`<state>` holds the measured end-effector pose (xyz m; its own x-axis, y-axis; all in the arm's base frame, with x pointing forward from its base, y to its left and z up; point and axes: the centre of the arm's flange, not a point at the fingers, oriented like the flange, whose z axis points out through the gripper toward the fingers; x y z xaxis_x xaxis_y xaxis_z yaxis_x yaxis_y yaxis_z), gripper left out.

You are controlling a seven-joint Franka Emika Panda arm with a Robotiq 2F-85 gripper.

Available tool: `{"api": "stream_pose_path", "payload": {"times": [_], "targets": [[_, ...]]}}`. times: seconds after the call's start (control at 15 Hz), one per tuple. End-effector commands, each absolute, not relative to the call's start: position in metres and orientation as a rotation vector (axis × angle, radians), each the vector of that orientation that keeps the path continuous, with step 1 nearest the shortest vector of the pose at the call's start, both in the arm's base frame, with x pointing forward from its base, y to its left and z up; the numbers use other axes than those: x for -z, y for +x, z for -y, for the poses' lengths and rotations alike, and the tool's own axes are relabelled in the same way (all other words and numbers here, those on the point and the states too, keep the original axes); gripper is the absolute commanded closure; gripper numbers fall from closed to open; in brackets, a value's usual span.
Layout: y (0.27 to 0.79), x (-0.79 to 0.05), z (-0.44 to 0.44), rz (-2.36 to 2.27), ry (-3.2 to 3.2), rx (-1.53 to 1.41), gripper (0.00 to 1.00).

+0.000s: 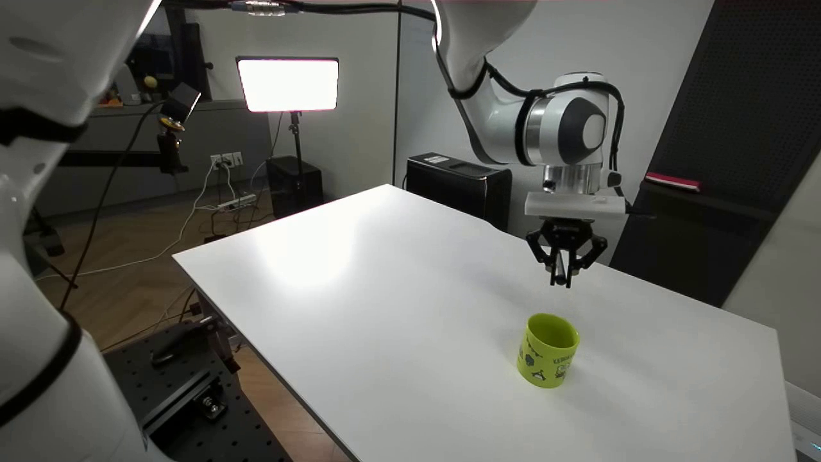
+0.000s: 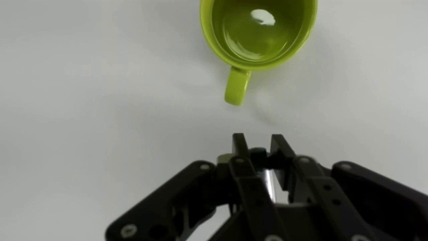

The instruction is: Pick the marker and put it in the cup

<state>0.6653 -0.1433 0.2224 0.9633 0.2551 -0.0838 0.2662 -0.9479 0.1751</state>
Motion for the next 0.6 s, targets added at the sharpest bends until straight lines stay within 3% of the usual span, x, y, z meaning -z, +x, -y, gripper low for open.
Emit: {"api": "stream_pose_path", "payload": {"times": [0.0,0.53], "targets": [[0.639,-0.279,0.163,-0.234,2.924,0.174,0.94],[0.556,-0.367,0.226,0.130,3.118,0.570,0.94]]}}
